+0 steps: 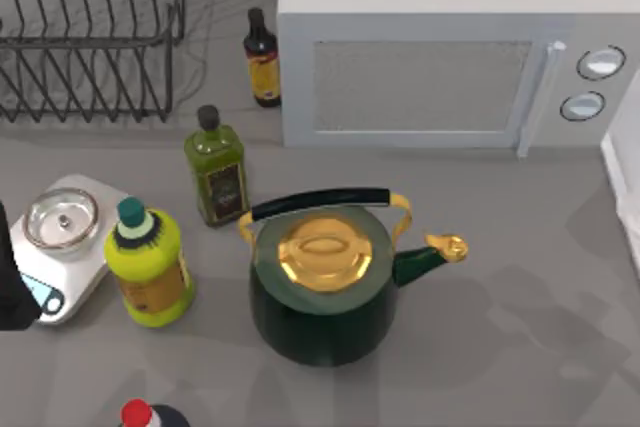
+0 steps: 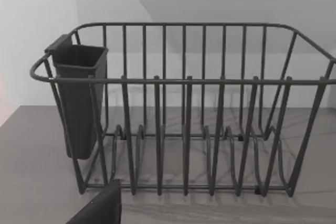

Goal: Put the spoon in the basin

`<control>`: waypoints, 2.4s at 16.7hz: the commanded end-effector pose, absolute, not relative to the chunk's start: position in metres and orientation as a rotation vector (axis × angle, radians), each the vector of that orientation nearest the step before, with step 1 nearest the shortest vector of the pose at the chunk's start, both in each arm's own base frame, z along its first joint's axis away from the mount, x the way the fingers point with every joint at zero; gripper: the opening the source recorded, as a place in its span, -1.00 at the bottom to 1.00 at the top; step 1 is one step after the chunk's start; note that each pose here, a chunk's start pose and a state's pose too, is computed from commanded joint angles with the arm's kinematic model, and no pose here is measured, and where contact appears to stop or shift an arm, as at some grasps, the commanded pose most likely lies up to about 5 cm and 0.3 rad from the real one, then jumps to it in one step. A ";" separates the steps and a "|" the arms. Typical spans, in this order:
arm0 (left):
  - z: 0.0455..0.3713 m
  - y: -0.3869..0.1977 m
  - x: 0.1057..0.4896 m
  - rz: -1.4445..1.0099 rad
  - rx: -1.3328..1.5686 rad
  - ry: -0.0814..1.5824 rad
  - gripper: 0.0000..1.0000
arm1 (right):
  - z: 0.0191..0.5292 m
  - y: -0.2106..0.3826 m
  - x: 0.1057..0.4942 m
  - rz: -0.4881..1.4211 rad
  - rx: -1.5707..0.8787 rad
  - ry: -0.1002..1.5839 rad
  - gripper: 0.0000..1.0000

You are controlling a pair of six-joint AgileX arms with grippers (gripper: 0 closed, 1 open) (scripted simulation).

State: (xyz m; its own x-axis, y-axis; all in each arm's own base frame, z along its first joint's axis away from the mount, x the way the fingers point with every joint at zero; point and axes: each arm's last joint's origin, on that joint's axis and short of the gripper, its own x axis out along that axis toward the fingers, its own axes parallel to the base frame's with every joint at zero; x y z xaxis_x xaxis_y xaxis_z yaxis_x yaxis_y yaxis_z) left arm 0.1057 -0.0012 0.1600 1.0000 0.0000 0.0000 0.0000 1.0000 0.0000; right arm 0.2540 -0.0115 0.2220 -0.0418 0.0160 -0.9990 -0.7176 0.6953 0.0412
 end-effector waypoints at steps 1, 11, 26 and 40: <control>0.160 -0.001 0.106 0.000 0.000 0.000 1.00 | 0.225 -0.013 0.267 0.663 -0.602 1.523 -1.00; 0.160 -0.001 0.106 0.000 0.000 0.000 1.00 | 0.239 -0.044 0.441 0.681 -0.611 1.517 -1.00; 0.160 -0.001 0.106 0.000 0.000 0.000 1.00 | 0.199 -0.070 0.499 0.632 -0.612 1.457 -1.00; 0.160 -0.001 0.106 0.000 0.000 0.000 1.00 | 0.154 -0.070 0.500 0.633 -0.612 1.459 -1.00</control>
